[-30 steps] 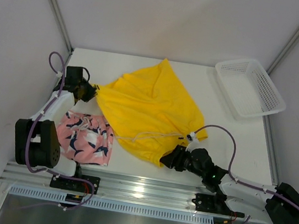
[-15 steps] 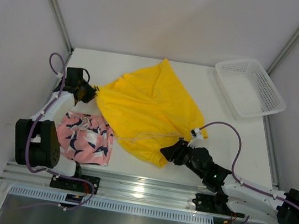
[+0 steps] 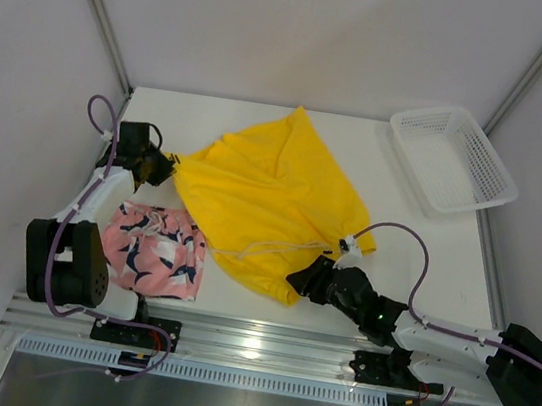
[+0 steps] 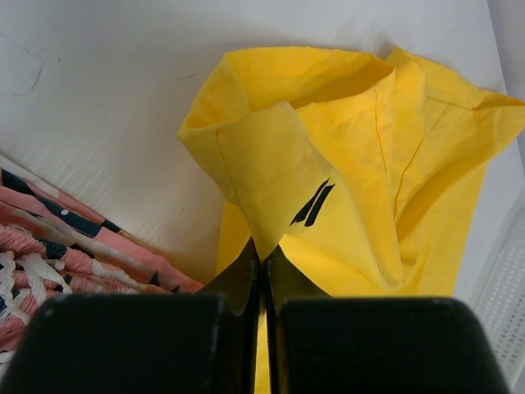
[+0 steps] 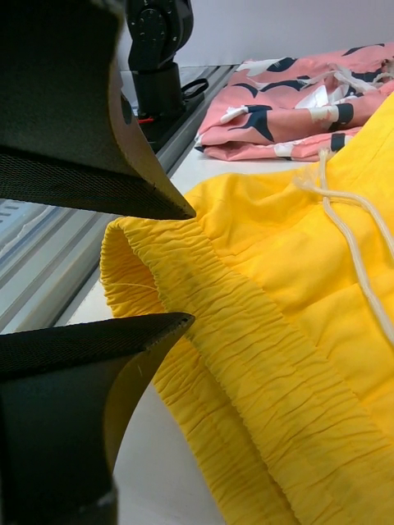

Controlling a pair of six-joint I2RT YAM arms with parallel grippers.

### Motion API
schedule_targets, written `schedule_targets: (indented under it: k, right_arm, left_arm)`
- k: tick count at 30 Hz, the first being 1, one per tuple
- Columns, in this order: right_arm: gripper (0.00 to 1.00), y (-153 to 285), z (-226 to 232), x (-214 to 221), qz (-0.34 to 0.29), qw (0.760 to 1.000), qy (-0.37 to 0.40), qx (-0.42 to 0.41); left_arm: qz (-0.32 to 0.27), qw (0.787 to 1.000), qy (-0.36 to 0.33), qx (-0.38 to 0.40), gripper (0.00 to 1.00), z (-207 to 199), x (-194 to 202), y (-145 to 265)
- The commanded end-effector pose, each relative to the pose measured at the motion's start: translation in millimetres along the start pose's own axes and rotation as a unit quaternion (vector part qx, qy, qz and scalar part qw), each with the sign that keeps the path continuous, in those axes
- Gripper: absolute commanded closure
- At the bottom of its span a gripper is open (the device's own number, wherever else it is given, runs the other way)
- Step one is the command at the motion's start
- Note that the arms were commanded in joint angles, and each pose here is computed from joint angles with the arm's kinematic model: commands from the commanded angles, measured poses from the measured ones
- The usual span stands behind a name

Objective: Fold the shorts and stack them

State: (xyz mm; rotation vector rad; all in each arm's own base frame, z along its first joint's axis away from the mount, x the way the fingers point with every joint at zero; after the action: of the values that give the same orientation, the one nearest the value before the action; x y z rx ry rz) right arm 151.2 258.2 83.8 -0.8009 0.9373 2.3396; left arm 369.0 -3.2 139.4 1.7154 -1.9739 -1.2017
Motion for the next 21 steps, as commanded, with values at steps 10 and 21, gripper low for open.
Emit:
schedule_targets:
  k: [10, 21]
  right_arm:
    - [0.48, 7, 4, -11, -0.04, 0.997, -0.048, 0.034]
    - [0.46, 11, 3, -13, -0.054, 0.996, -0.058, 0.029]
  left_arm:
    - [-0.024, 0.999, -0.007, 0.023, 1.0, -10, -12, 11]
    - [-0.035, 0.999, -0.006, 0.019, 1.0, -8, -15, 11]
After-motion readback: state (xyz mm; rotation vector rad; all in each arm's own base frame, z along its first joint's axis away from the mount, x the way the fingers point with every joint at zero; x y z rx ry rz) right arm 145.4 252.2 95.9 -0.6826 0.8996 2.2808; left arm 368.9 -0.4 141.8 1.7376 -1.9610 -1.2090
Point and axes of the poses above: each gripper's point midway between its finger pads, its own y axis back along the fingers, its own z axis along the line the jaws close on, x = y × z, the point moved 2 cm from there along y, back along the fingers, and after that the axes turned 13 degrees about y, right-handed, at the moved point
